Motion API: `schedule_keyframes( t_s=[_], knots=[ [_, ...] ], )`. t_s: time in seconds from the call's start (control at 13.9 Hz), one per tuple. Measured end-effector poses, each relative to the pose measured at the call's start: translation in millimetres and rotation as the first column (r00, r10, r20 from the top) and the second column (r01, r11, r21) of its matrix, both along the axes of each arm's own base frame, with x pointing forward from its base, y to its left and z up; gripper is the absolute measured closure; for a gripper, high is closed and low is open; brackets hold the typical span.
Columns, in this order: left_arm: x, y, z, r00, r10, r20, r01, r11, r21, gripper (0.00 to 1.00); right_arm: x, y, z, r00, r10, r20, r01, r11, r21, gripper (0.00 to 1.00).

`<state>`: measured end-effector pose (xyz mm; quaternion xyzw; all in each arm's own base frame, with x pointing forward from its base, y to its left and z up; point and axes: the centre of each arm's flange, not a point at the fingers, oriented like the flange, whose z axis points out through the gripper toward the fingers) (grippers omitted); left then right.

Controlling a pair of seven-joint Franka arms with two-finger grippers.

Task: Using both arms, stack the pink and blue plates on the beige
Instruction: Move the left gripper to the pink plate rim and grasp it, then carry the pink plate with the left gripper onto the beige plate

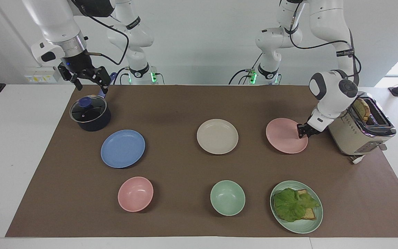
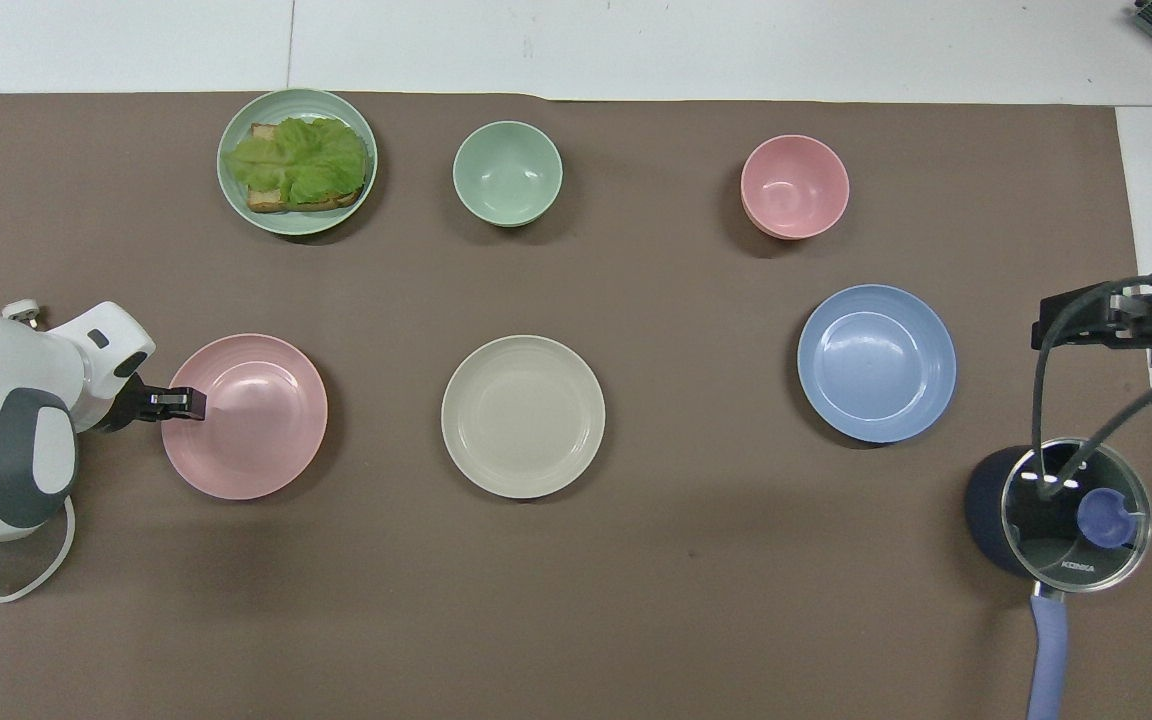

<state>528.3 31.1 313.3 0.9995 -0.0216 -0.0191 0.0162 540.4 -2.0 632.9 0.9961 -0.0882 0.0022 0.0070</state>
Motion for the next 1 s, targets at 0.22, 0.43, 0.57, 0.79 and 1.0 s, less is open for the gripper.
schedule_keyframes(
  t_s=[0.22, 0.43, 0.57, 0.79, 1.0],
  knots=[
    [3, 0, 9, 1.000, -0.012, 0.012, 0.012, 1.000, -0.001, 0.93, 0.0, 0, 0, 1.000, 0.000, 0.000, 0.000, 1.000, 0.000, 0.00],
    [16, 0, 33, 1.000, -0.016, -0.015, 0.015, 1.000, -0.006, 0.94, 0.0, 0, 0, 1.000, 0.000, 0.000, 0.000, 1.000, 0.000, 0.00],
    [29, 0, 62, 1.000, -0.019, -0.021, 0.019, 1.000, -0.009, 0.95, 0.0, 0, 0, 1.000, 0.000, 0.000, 0.000, 1.000, 0.000, 0.00],
    [38, -7, 101, 0.999, -0.020, -0.037, 0.019, 0.999, -0.039, 0.95, 0.0, 0, 0, 1.000, 0.000, 0.000, 0.000, 1.000, 0.000, 0.00],
    [36, -38, 144, 1.000, 0.006, -0.031, -0.009, 0.994, -0.109, 0.95, 0.0, 0, 0, 1.000, 0.000, 0.000, 0.000, 1.000, 0.000, 0.00]
  ],
)
